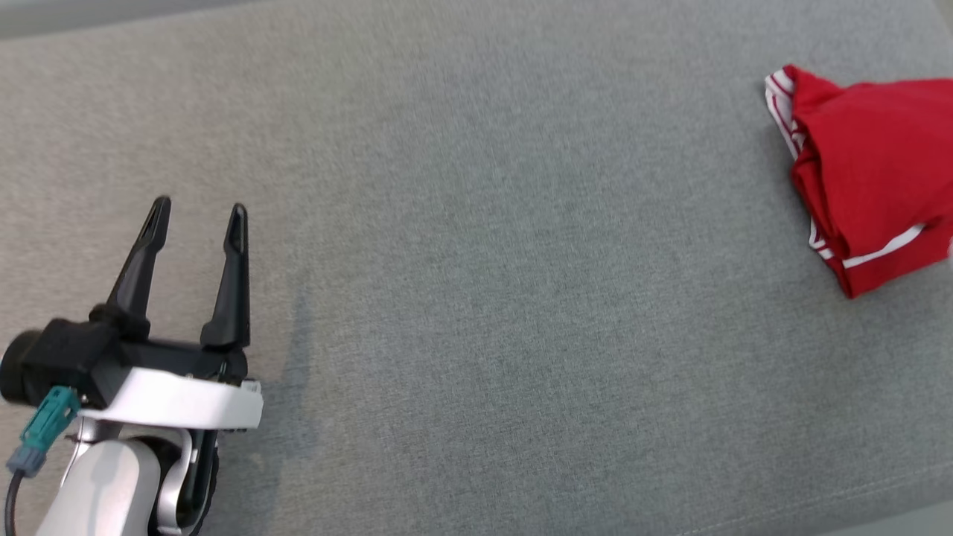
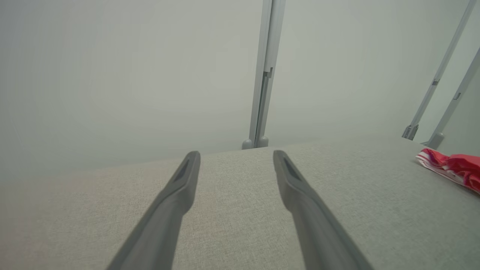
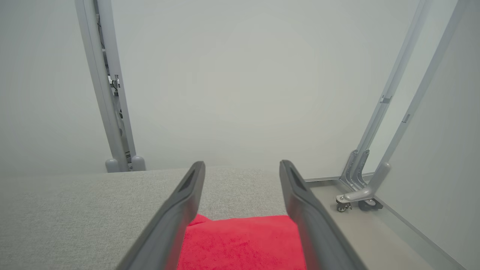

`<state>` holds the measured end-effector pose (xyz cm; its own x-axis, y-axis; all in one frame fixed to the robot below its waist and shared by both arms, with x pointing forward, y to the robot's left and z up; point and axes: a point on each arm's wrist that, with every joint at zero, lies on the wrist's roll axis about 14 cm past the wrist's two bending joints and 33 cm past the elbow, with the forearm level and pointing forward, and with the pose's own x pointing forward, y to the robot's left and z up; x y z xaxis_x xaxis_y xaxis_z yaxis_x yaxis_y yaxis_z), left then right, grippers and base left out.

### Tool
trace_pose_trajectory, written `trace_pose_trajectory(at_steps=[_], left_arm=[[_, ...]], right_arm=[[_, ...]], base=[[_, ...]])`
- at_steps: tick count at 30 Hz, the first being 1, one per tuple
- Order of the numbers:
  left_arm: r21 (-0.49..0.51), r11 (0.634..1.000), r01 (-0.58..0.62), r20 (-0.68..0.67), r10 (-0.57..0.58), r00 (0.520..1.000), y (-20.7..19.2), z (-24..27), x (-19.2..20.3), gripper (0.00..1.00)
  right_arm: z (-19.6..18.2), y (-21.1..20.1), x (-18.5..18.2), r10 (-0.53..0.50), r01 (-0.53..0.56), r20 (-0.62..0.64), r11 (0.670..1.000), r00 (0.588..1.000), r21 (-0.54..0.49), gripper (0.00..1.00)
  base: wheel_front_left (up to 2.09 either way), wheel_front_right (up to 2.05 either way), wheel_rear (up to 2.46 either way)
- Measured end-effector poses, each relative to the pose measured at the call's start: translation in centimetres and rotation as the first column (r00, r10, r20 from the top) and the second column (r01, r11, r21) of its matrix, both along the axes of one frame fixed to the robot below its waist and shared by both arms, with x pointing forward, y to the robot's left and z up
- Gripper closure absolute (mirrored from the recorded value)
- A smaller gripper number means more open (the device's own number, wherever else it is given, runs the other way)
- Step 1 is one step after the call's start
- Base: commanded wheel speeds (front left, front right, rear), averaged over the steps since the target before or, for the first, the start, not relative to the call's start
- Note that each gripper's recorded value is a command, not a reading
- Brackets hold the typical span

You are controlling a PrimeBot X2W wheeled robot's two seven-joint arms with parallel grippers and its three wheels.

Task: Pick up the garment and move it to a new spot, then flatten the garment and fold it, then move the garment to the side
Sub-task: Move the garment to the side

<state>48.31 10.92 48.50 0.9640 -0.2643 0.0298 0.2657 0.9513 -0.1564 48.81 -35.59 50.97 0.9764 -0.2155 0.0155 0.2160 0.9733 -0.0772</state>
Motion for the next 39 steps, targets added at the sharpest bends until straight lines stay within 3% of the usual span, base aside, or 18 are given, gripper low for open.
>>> trace_pose_trajectory(at_steps=[7, 15, 27, 39], left_arm=[[-0.006, 0.996, -0.087, 0.004, 0.087, 0.996, 2.7, 1.5, -3.2, 0.0], [-0.008, 0.987, -0.159, 0.017, 0.159, 0.987, 4.8, 3.1, -7.2, 0.0], [0.015, 0.973, -0.232, -0.001, 0.232, 0.973, 7.5, 3.5, -12.6, 0.0], [0.019, 0.964, -0.264, 0.003, 0.264, 0.964, 8.6, 3.9, -14.5, 0.0]], right_arm=[[0.7, 6.5, -3.5, 0.109, -0.114, 0.062, 0.99, 0.992, 0.078, 0.0], [2.2, 14.5, -7.3, 0.256, -0.266, 0.086, 0.953, 0.963, 0.143, 0.0], [2.7, 16.4, -12.2, 0.286, -0.291, 0.056, 0.943, 0.957, 0.16, 0.0], [3.3, 17.2, -13.4, 0.305, -0.309, 0.05, 0.939, 0.951, 0.153, 0.0]], base=[[0.0, 0.0, 0.0], [0.0, 0.0, 0.0], [0.0, 0.0, 0.0], [0.0, 0.0, 0.0]])
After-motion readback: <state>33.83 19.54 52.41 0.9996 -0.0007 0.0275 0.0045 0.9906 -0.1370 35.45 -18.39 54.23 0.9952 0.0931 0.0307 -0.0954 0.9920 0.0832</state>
